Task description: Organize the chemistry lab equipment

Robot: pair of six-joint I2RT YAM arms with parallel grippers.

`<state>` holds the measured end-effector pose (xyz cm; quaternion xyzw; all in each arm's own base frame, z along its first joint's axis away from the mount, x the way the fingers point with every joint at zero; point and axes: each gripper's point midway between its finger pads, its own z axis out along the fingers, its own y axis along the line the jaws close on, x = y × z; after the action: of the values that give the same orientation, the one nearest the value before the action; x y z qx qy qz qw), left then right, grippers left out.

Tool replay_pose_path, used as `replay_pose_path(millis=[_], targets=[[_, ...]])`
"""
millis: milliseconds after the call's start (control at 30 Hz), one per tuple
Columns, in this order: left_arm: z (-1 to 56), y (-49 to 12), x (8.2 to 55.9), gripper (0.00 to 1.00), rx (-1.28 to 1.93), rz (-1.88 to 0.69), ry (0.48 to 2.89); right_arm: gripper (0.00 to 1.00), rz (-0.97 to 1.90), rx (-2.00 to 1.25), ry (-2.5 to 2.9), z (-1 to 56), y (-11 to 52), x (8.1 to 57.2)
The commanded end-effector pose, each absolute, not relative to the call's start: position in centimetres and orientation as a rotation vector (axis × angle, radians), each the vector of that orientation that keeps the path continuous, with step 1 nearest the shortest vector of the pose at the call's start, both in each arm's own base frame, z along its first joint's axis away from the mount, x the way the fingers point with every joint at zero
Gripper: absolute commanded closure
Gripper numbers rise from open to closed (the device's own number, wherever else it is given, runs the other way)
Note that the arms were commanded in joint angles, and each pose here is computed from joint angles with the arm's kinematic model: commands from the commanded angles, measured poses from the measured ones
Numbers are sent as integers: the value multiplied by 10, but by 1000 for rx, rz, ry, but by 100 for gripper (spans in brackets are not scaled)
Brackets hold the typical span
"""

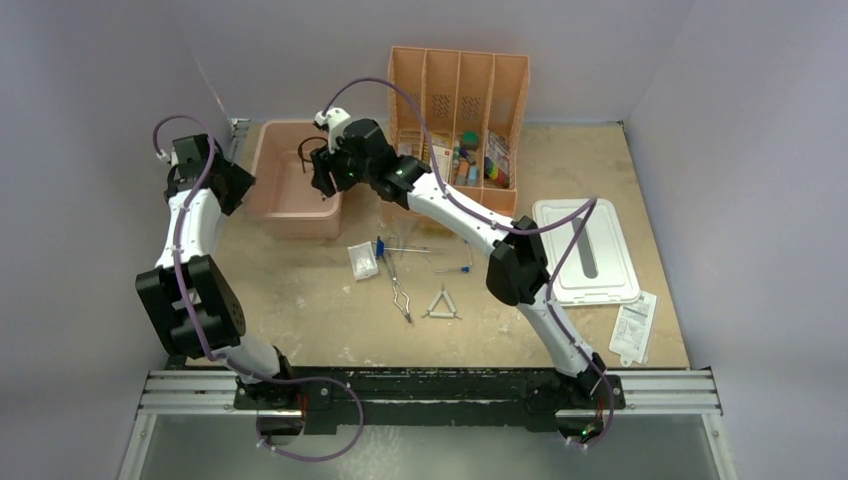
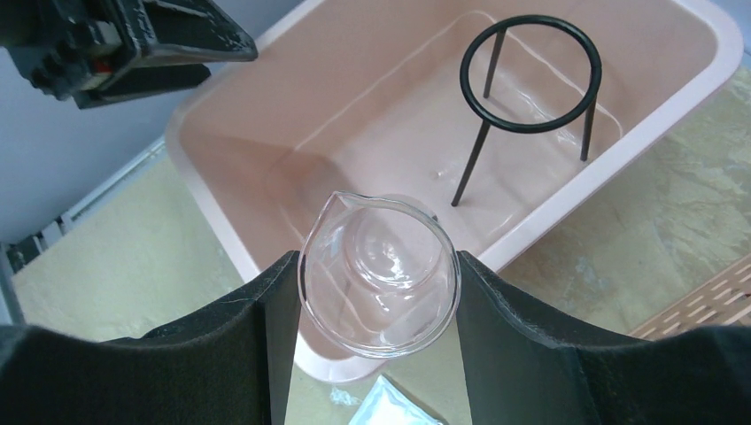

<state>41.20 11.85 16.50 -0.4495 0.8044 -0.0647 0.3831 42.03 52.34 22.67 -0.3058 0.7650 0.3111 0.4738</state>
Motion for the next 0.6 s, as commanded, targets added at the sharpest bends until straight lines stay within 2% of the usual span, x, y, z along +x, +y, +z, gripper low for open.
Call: replay_pose_path(millis=[0,267,467,567], targets=[[163,109,415,51,-1134,-241,2068,44,756,-767,1750,265,525,422],[146,96,406,64,-1149,-298,2138,45,769,-799,1782,242,533,417],[140,67,407,66,-1166,-505,2154,44,725,-823,1818,216,535,418],[139,67,402,66,-1170,-483,2154,44,669,-835,1847,199,530,422]])
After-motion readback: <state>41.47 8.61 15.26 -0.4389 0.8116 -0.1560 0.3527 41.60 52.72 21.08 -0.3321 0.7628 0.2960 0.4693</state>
